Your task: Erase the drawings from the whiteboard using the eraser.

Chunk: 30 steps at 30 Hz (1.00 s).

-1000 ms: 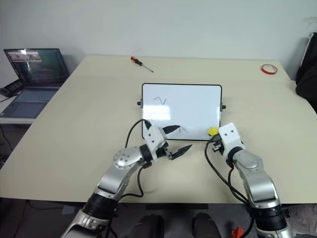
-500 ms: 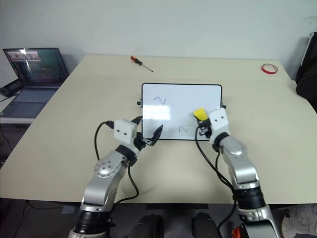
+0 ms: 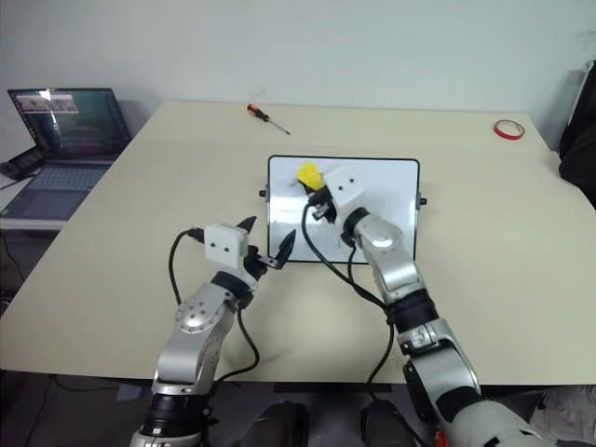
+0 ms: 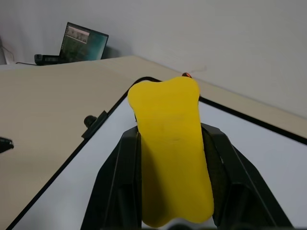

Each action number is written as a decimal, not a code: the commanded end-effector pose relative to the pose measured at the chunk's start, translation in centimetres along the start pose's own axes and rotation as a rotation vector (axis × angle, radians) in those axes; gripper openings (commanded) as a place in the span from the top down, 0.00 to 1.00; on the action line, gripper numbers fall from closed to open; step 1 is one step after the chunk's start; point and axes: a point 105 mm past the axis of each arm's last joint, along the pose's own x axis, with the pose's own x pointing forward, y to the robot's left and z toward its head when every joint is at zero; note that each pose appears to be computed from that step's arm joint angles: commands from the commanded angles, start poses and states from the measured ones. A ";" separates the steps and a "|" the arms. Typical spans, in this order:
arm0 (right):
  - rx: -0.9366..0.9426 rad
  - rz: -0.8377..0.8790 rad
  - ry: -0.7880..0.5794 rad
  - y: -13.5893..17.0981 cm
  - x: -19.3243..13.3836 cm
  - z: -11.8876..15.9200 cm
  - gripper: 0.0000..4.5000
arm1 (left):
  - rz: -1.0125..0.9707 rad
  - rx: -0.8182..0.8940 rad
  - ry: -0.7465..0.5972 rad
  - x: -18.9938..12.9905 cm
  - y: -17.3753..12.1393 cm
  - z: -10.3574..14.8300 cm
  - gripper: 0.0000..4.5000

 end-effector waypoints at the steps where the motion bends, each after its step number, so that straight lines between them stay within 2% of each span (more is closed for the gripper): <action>1: -0.087 -0.026 0.004 -0.5 1.4 0.8 0.71 | -0.013 0.005 -0.069 0.2 -0.3 1.9 0.00; 8: -0.144 -0.034 0.088 -1.0 2.3 -0.4 0.71 | -0.014 0.004 -0.082 0.4 -0.5 2.2 0.00; 12: -0.145 0.055 0.174 0.6 2.2 -2.2 0.71 | -0.011 -0.001 -0.095 0.7 -0.6 2.6 0.00; 21: -0.111 0.224 0.210 3.9 0.5 -3.9 0.71 | -0.007 -0.005 -0.100 0.6 -0.7 2.6 0.00; 24: -0.121 0.159 0.200 2.6 1.1 -3.1 0.71 | -0.005 -0.004 -0.102 0.7 -0.7 2.6 0.00; 30: -0.171 -0.058 0.178 -2.1 2.1 -1.3 0.71 | -0.004 -0.002 -0.100 0.6 -0.6 2.5 0.00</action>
